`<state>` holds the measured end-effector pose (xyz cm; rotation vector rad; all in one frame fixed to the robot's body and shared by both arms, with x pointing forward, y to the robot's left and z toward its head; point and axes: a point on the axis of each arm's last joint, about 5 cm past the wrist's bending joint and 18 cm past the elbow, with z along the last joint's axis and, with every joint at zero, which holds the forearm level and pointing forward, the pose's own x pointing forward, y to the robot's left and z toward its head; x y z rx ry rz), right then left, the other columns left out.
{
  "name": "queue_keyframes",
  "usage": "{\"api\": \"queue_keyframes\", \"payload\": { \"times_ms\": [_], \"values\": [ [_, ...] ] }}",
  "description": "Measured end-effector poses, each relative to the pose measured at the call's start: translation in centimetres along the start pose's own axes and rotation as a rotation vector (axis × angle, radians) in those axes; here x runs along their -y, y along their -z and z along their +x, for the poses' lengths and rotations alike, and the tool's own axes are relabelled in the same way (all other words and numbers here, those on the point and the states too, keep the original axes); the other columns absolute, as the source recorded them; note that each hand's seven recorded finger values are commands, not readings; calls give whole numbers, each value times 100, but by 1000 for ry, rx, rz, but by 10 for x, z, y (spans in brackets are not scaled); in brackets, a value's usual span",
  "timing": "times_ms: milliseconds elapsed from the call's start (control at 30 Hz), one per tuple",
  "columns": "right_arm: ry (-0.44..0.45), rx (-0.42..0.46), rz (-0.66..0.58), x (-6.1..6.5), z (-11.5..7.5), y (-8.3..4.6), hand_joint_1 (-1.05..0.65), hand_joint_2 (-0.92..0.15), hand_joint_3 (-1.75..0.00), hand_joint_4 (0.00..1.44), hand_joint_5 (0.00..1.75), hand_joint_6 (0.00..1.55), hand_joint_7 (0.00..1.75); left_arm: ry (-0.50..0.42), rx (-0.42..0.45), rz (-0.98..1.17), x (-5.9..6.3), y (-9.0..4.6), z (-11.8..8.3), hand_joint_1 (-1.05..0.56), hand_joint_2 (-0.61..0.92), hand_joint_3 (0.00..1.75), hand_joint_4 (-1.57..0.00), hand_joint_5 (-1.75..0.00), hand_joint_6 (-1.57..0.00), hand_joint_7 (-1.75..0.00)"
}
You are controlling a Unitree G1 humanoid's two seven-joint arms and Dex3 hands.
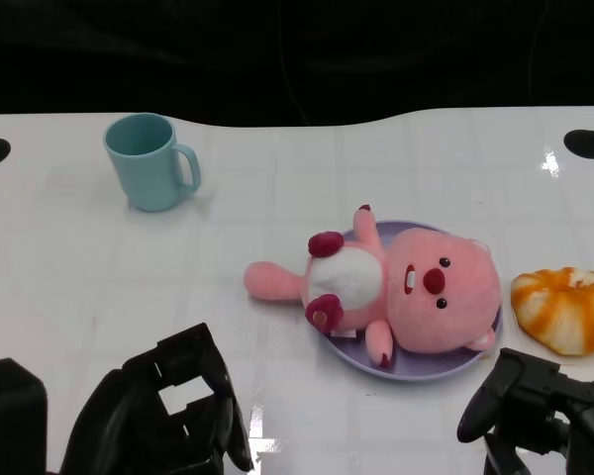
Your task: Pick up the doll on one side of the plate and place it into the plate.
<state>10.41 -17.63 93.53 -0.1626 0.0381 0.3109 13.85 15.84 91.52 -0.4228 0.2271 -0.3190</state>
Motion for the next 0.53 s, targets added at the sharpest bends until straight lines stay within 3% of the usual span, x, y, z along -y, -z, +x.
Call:
{"api": "queue_keyframes", "payload": {
  "times_ms": [533],
  "values": [
    [3,1,-14,-4,-2,-2,-2,-65,-110,61,174,55,149,-4,-26,-17,-5,0,-4,-7,42,150,-94,-175,-75,-175]
  ]
}}
